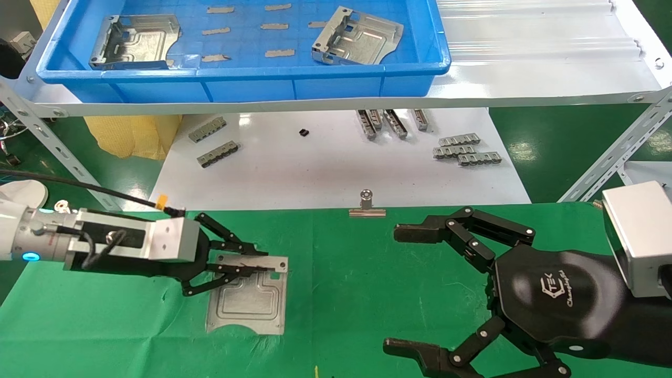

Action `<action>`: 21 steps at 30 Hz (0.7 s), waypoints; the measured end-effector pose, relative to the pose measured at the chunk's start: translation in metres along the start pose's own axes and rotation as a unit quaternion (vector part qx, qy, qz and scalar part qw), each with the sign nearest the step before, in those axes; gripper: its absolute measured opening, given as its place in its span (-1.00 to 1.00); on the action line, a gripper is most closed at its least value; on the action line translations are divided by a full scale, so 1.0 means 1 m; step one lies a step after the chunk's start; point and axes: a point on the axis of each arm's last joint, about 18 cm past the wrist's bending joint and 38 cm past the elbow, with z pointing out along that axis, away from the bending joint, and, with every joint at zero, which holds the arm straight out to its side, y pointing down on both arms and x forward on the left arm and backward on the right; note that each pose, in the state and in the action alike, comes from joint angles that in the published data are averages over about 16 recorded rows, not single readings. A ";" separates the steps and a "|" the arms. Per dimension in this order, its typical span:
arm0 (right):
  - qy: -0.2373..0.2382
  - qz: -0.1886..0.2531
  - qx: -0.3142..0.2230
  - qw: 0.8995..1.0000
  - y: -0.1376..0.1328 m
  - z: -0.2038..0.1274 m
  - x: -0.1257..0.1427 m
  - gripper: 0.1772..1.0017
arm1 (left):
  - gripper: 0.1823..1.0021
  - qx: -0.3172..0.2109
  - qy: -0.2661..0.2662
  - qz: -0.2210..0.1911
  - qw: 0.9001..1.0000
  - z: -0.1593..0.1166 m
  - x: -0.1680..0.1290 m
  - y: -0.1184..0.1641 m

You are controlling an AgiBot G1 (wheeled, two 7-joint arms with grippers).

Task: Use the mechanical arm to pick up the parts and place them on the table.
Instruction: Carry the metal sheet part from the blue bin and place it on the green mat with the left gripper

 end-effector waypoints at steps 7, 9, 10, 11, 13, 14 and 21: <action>0.000 0.000 0.000 1.000 0.000 0.000 0.000 1.00 | -0.78 -0.023 -0.004 0.016 1.000 0.008 0.003 0.017; 0.000 0.000 0.000 1.000 0.000 0.000 0.000 1.00 | -0.78 -0.030 -0.009 0.018 0.999 0.009 0.003 0.022; 0.000 0.000 0.000 1.000 0.000 0.000 0.000 1.00 | -0.78 -0.034 -0.013 0.018 0.999 0.010 0.003 0.025; 0.000 0.000 0.000 1.000 0.000 0.000 0.000 1.00 | -0.78 -0.038 -0.016 0.019 0.999 0.010 0.002 0.027; 0.000 0.000 0.000 1.000 0.000 0.000 0.000 1.00 | -0.77 -0.047 -0.022 0.019 0.998 0.012 0.001 0.032; 0.000 0.000 0.000 1.000 0.000 0.000 0.000 1.00 | -0.77 -0.051 -0.025 0.019 0.998 0.012 0.001 0.035; 0.000 0.000 0.000 1.000 0.000 0.000 0.000 1.00 | -0.70 -0.070 -0.041 0.020 0.996 0.012 -0.001 0.045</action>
